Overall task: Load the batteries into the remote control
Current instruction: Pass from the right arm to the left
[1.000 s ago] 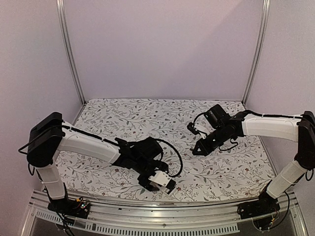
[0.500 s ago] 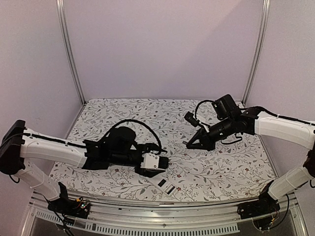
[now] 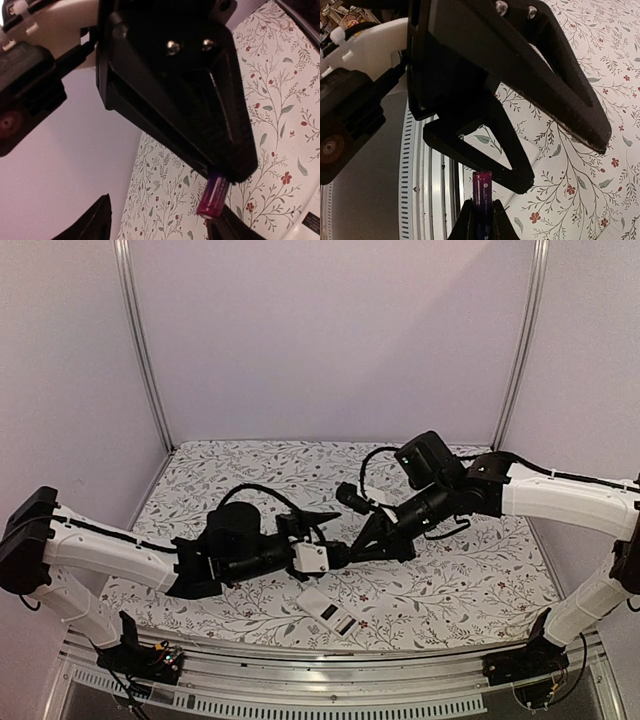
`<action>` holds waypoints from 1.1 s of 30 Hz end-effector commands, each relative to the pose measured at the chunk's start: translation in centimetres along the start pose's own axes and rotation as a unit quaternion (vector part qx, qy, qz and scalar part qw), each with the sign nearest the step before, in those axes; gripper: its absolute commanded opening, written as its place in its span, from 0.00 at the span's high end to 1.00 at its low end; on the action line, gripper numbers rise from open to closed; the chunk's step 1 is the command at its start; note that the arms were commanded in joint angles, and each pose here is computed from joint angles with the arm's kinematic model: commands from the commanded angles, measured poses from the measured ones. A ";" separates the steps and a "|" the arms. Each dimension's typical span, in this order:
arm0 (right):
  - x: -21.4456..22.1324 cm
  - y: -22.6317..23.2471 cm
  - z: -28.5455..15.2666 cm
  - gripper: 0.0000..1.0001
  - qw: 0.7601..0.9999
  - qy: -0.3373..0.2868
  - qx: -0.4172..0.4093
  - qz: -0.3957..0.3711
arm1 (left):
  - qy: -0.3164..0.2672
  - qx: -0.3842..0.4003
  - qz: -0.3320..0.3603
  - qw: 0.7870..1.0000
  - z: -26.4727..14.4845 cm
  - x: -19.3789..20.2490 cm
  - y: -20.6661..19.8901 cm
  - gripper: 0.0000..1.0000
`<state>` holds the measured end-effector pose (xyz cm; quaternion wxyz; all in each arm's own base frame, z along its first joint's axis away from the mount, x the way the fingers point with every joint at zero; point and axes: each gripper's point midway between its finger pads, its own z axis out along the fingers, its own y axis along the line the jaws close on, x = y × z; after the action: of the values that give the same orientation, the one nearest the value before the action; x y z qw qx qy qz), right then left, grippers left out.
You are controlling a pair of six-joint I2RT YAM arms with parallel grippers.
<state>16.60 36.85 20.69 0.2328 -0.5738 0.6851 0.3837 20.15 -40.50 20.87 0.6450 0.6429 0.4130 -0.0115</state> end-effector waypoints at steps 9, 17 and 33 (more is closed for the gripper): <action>0.0 -0.4 0.6 0.98 0.999 0.024 0.014 0.023 | -0.029 0.044 0.007 0.999 -1.0 -1.4 -1.9 0.54; 0.4 -0.6 1.0 0.98 0.998 0.037 0.012 0.039 | -0.040 0.056 0.020 0.997 -1.1 -2.4 -2.4 0.58; 0.3 -0.3 0.7 0.98 0.999 0.035 0.009 0.040 | -0.021 0.066 0.031 0.997 -0.5 -1.8 -3.1 0.88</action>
<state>16.70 36.89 19.15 0.1943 -0.5568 0.7214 0.3631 17.26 -40.90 19.17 0.6108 0.6942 0.3794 -0.0310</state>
